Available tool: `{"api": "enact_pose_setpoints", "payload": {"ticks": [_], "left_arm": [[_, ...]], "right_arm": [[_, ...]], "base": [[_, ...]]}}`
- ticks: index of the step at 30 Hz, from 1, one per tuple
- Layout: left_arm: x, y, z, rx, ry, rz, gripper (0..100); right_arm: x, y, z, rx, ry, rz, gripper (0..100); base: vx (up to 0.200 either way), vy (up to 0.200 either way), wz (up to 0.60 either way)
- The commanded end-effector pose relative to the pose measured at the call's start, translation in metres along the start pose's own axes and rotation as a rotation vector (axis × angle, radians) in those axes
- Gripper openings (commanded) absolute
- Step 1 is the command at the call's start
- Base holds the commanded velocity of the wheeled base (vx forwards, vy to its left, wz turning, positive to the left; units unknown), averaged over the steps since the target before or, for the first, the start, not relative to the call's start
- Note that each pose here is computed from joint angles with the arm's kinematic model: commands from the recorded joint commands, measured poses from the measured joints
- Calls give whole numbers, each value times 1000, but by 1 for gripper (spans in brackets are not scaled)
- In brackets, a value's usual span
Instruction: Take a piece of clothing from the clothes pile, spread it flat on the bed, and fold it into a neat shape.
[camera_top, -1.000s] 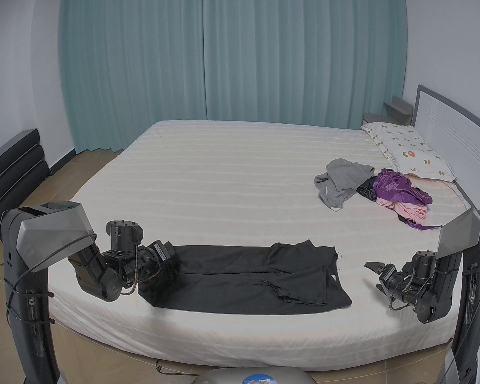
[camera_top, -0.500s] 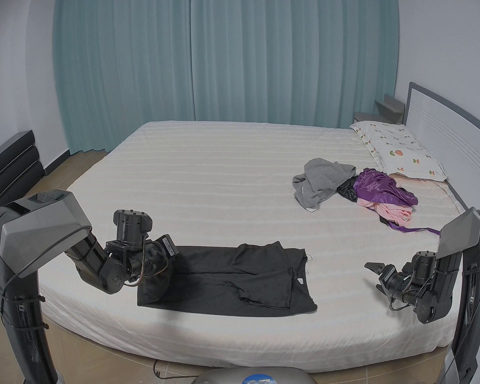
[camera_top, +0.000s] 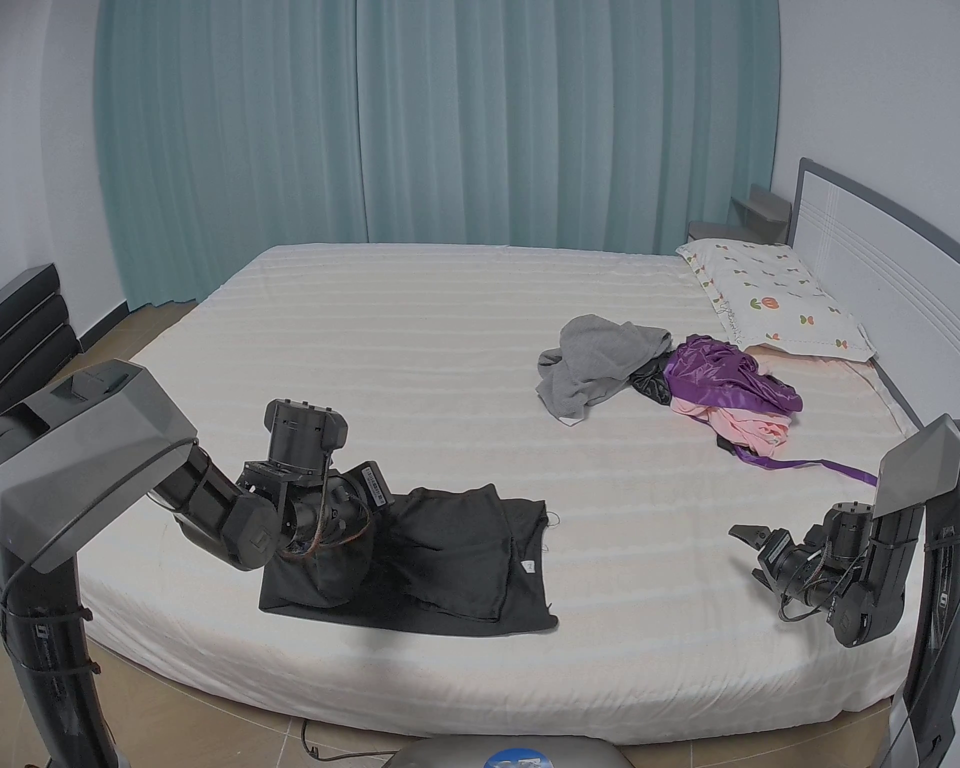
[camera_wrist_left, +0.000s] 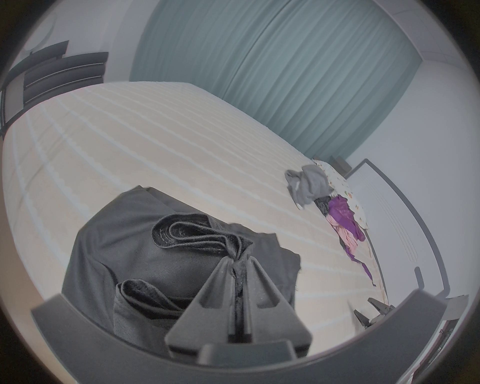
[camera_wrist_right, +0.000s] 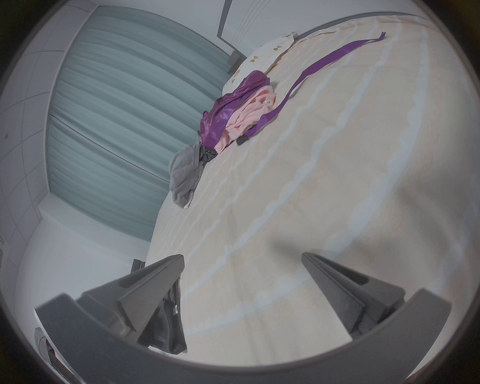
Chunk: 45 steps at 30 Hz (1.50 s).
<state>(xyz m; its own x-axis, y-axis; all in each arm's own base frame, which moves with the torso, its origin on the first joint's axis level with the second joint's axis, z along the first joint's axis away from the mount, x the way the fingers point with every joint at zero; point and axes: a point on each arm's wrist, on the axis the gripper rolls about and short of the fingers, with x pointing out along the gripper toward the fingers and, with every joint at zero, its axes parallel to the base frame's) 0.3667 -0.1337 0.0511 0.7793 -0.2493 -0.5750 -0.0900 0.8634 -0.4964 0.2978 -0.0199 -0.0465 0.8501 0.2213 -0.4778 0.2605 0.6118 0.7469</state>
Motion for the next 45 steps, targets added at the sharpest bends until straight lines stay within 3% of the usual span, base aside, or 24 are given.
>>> {"api": "enact_pose_setpoints", "payload": {"ticks": [1, 7, 18, 19, 26, 31, 39, 45], "left_arm": [[-2, -23, 1, 23, -6, -35, 0], [8, -39, -7, 49, -5, -22, 0], [45, -40, -32, 78, -26, 86, 0], [45, -40, -32, 78, -24, 86, 100], [41, -46, -37, 65, -16, 77, 100], [25, -51, -22, 19, -48, 58, 100], [3, -12, -3, -144, -57, 119, 100], [-18, 14, -5, -286, 9, 82, 100]], "right_arm": [[0, 1, 1, -5, -9, 11, 100], [0, 1, 1, -4, -8, 9, 100], [0, 1, 1, -4, -8, 9, 100], [0, 1, 1, -4, -8, 9, 100], [0, 1, 1, -4, -8, 9, 100], [0, 1, 0, -4, -7, 8, 100], [0, 1, 0, -5, -6, 7, 100], [0, 1, 0, -6, -6, 9, 100]], "base": [[0, -200, 0], [0, -133, 0], [0, 0, 0], [0, 0, 0], [0, 0, 0], [0, 0, 0], [0, 0, 0], [0, 0, 0]]}}
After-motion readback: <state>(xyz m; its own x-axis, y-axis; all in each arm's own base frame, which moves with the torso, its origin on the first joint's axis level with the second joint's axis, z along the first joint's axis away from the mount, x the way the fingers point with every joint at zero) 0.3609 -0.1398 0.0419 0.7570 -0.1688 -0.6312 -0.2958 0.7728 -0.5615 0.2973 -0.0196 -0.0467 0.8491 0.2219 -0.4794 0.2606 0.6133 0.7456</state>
